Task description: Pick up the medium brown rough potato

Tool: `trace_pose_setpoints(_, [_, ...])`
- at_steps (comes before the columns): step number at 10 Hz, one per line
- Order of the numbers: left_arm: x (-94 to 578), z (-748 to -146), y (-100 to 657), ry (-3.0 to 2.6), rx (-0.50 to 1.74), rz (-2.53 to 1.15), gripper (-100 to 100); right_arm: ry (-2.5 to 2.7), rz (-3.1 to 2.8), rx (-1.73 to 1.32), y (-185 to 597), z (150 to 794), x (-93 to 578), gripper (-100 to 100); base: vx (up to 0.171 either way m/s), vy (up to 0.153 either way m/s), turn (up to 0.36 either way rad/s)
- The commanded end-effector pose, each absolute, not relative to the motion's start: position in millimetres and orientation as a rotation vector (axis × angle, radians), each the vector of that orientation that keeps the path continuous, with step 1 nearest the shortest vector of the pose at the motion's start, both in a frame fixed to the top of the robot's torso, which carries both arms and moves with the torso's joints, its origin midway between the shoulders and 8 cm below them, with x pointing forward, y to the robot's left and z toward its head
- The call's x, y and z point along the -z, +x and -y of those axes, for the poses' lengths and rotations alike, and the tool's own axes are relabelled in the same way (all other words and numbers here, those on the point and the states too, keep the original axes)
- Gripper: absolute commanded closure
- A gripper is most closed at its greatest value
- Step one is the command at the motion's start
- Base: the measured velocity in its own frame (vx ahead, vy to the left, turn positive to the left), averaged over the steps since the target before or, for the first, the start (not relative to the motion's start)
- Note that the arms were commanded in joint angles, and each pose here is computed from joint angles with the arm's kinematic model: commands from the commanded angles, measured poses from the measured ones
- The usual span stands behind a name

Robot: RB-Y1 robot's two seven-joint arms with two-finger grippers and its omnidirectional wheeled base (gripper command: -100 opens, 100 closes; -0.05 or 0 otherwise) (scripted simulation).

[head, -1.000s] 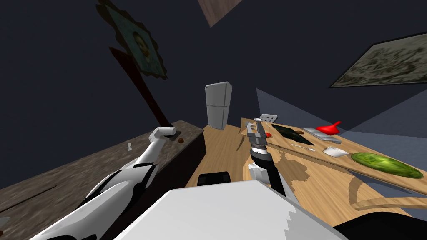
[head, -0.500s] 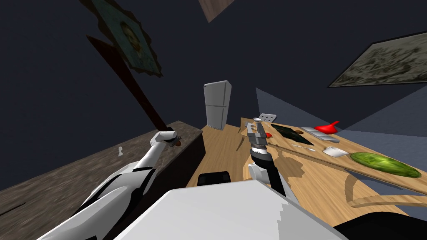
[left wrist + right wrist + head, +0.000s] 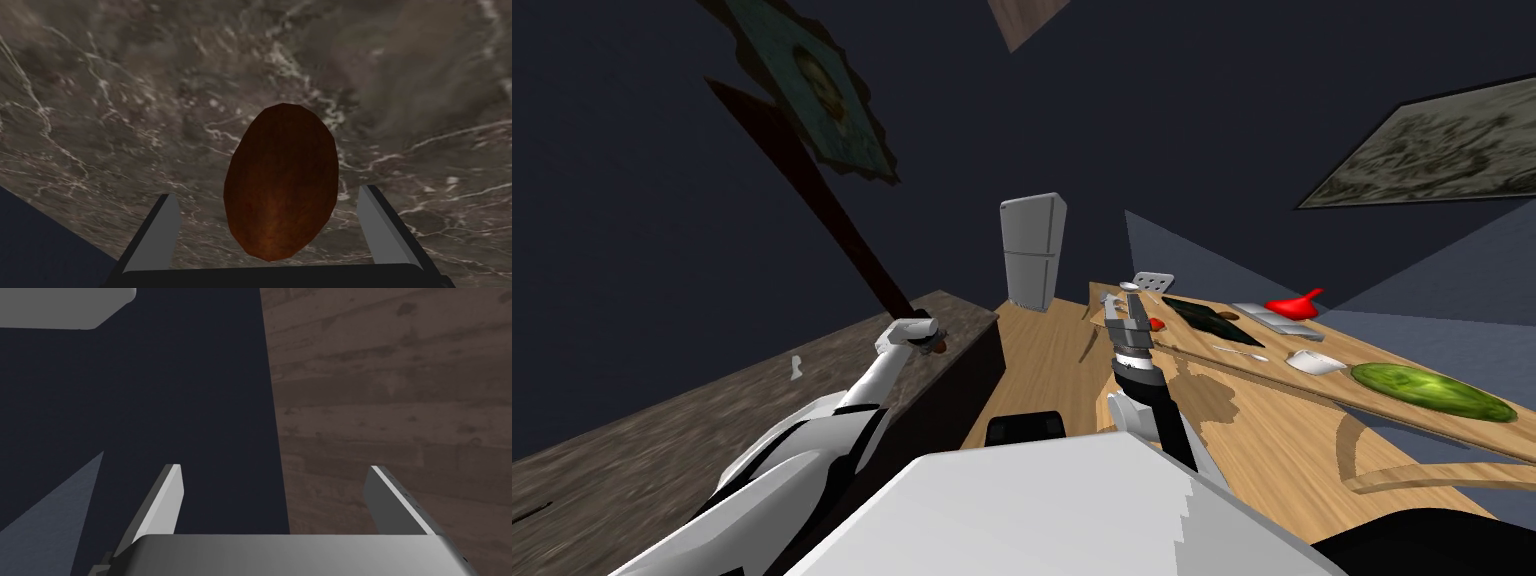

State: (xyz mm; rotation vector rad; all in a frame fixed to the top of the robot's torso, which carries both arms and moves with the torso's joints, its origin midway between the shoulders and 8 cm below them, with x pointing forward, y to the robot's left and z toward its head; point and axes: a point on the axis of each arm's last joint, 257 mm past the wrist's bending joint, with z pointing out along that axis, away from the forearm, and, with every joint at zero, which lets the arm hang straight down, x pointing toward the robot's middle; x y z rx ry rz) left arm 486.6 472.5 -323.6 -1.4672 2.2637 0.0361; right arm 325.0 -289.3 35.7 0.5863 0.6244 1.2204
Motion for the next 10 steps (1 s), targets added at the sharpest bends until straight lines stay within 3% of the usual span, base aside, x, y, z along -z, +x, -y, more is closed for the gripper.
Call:
trace_pose_setpoints(1, [323.6, -472.5, 486.6, -1.467, -0.036, -2.264, 100, 0.586, -0.624, -1.22, 325.0, 289.3, -35.7, 0, 0.001, 0.005, 0.011])
trace_pose_setpoints(5, [323.7, -472.8, 486.2, -1.468, -0.037, -2.264, 100, 0.586, -0.624, -1.22, 325.0, 289.3, -35.7, 0, 0.0, 0.0, 0.0])
trace_pose_setpoints(6, [323.7, -472.8, 486.2, -1.468, -0.037, -2.264, 0, 0.586, -0.624, -1.22, 325.0, 289.3, -35.7, 0, 0.0, 0.0, 0.0])
trace_pose_setpoints(7, [311.4, -473.5, 488.5, -1.462, -0.036, -2.268, 100, 0.586, -0.624, -1.22, 325.0, 289.3, -35.7, 0, -0.021, -0.03, 0.039])
trace_pose_setpoints(9, [309.1, -473.7, 489.0, -1.459, -0.035, -2.265, 100, 0.586, -0.624, -1.221, 325.0, 289.3, -35.7, 0, -0.025, -0.036, 0.023])
trace_pose_setpoints(10, [308.3, -473.6, 488.6, -1.46, -0.036, -2.267, 0, 0.586, -0.624, -1.221, 325.0, 289.3, -35.7, 0, 0.0, 0.0, 0.0])
